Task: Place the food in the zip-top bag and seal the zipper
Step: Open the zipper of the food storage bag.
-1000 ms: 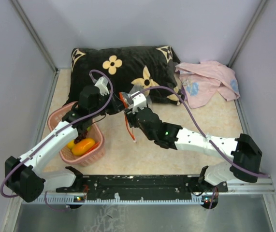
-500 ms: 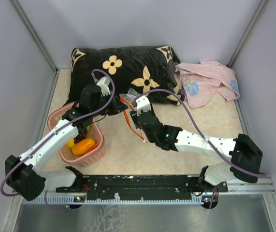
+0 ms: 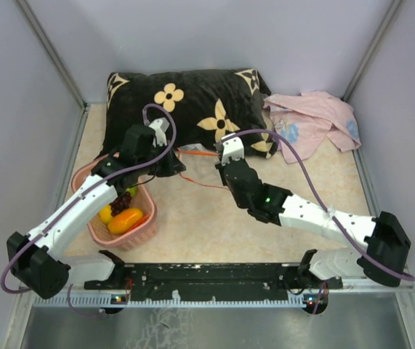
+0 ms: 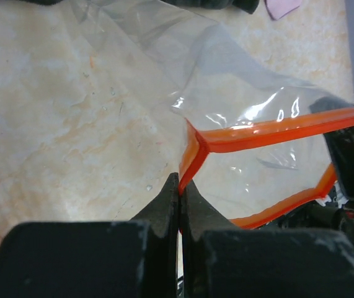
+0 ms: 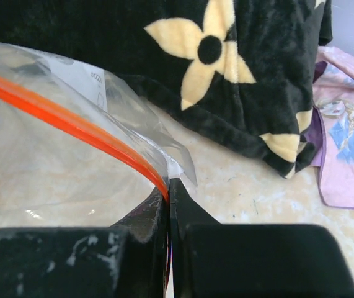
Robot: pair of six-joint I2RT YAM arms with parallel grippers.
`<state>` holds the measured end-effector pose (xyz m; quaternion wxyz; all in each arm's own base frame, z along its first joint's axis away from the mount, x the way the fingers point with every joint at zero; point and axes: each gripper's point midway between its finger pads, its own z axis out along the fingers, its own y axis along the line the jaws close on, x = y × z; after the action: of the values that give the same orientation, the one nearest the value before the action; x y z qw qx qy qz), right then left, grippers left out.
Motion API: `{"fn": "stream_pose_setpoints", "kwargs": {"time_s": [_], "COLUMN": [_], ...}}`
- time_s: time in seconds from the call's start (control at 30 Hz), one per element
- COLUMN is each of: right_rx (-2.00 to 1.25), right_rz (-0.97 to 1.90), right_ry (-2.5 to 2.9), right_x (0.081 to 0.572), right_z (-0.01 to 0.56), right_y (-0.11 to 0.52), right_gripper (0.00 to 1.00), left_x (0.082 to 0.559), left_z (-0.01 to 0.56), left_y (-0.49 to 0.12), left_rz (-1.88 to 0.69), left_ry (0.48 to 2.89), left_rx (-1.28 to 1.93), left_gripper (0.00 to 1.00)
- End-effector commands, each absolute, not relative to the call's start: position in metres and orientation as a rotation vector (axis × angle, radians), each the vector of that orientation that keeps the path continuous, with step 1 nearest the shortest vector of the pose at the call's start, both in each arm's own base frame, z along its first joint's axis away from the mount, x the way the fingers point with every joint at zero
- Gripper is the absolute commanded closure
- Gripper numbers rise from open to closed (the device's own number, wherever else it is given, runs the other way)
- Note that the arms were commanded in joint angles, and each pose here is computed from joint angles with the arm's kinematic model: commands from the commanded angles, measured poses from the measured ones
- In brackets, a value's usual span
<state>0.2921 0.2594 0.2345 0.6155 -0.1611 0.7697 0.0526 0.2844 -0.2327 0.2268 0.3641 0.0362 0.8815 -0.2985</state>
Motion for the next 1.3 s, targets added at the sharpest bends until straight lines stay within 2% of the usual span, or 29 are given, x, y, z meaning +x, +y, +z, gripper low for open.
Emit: {"fn": "stream_pose_setpoints", "kwargs": {"time_s": [0.0,0.13,0.2,0.37,0.47,0.8,1.0,1.07,1.2,1.27], "right_rx": [-0.305,-0.304,-0.296,-0.222,-0.146,0.04,0.042,0.02,-0.027,-0.042], "right_rz": [0.13,0.215,0.256,0.278,0.258,0.246,0.307,0.321,0.308,0.271], "right_ry": [1.724,1.717,1.727,1.73,1.723,1.767,1.778,1.786,1.793,1.787], "right_x": [0.294,0.291,0.291,0.286,0.284,0.29,0.287,0.285,0.283,0.284], "right_z": [0.269,0.284,0.284,0.28,0.279,0.272,0.27,0.267,0.262,0.261], "right_y": [0.246,0.257,0.265,0.281,0.285,0.302,0.318,0.324,0.323,0.316], "right_gripper": [1.0,1.0,1.0,1.0,1.0,1.0,1.0,1.0,1.0,1.0], "left_x": [0.281,0.283,0.283,0.282,0.279,0.274,0.277,0.28,0.287,0.287], "left_z": [0.222,0.218,0.224,0.25,0.26,0.252,0.241,0.239,0.233,0.231], "left_y": [-0.22,-0.209,-0.212,-0.231,-0.238,-0.235,-0.238,-0.238,-0.235,-0.233], "left_rz": [-0.647,-0.56,-0.593,-0.806,-0.919,-0.972,-0.951,-0.939,-0.877,-0.85], "left_ry": [2.314,2.341,2.323,2.202,2.142,2.1,2.111,2.104,2.104,2.114], "left_rx": [0.181,0.179,0.148,0.039,-0.04,-0.214,-0.22,-0.216,-0.183,-0.162], "left_gripper": [1.0,0.99,0.87,0.66,0.58,0.45,0.44,0.48,0.69,0.83]}}
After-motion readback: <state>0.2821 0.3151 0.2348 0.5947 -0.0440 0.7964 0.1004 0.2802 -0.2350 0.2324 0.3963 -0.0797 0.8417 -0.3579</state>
